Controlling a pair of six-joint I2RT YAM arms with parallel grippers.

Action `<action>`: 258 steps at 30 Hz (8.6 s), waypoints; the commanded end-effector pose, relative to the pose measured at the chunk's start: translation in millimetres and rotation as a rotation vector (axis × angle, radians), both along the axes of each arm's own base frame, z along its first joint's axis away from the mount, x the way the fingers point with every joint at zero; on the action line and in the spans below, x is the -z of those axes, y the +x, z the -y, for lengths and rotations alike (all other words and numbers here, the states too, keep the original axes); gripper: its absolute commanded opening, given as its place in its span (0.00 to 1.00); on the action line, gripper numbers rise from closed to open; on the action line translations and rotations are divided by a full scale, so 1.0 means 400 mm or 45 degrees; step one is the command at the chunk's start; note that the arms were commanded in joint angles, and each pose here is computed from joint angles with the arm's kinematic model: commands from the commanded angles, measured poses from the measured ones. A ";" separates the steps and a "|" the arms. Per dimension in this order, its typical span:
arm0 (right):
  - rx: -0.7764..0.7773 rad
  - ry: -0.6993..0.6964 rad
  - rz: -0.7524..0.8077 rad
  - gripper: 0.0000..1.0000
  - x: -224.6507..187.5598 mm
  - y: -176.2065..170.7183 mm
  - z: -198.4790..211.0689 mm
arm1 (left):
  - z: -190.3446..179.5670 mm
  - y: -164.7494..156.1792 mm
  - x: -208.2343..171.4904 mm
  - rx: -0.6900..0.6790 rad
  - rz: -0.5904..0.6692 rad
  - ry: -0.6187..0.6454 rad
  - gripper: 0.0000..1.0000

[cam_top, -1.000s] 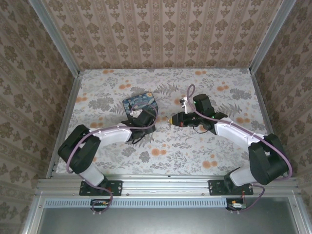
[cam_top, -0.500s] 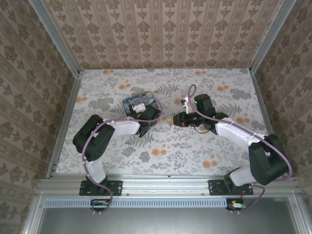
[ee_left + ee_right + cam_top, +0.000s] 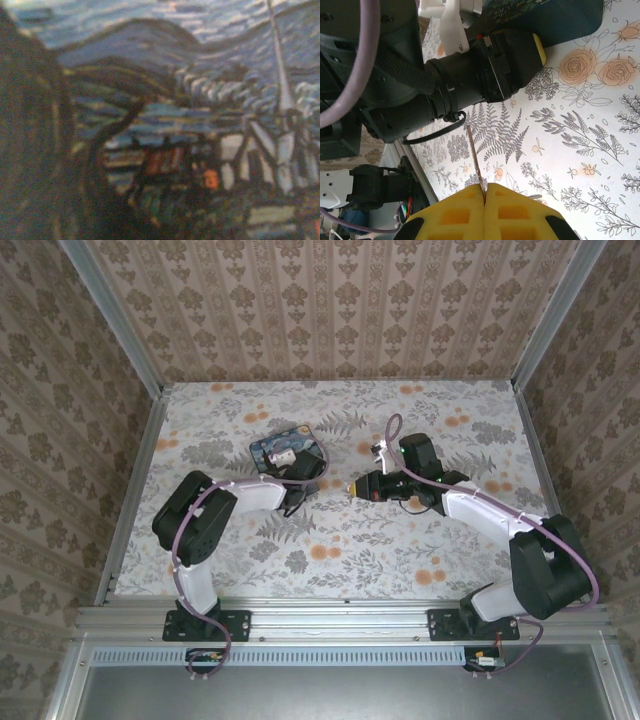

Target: Unlock a padlock with a key

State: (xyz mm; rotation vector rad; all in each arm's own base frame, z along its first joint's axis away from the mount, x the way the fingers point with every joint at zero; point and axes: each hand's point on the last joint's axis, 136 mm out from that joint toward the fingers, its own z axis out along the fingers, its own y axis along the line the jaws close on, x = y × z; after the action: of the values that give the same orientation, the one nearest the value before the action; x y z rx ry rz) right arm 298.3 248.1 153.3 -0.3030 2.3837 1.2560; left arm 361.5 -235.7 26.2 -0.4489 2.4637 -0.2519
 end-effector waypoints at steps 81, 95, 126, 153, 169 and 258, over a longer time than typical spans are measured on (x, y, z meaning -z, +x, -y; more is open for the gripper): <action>0.067 0.119 -0.302 0.00 0.000 -0.008 -0.159 | 0.131 -0.148 -0.325 0.438 -0.651 -1.028 0.00; 0.079 0.140 -0.281 0.00 -0.006 0.000 -0.162 | 0.131 -0.158 -0.321 0.435 -0.657 -1.022 0.00; 0.035 0.331 -0.377 0.00 0.006 -0.004 -0.180 | 0.138 -0.174 -0.333 0.596 -0.636 -1.063 0.00; 0.042 0.496 -0.469 0.00 0.009 0.007 -0.192 | 0.088 -0.170 -0.335 0.633 -0.590 -1.064 0.00; 0.170 0.571 -0.520 0.00 0.027 -0.001 -0.201 | 0.057 -0.151 -0.341 0.458 -0.539 -1.095 0.00; 0.157 0.563 -0.438 0.00 0.005 -0.013 -0.238 | 0.031 -0.146 -0.315 0.326 -0.521 -1.054 0.00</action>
State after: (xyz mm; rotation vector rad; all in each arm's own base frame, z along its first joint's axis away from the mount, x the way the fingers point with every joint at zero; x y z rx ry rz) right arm 289.5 339.4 149.5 0.2334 2.2739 1.8594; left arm 301.1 -243.6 132.5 -0.6171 2.7778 -1.3753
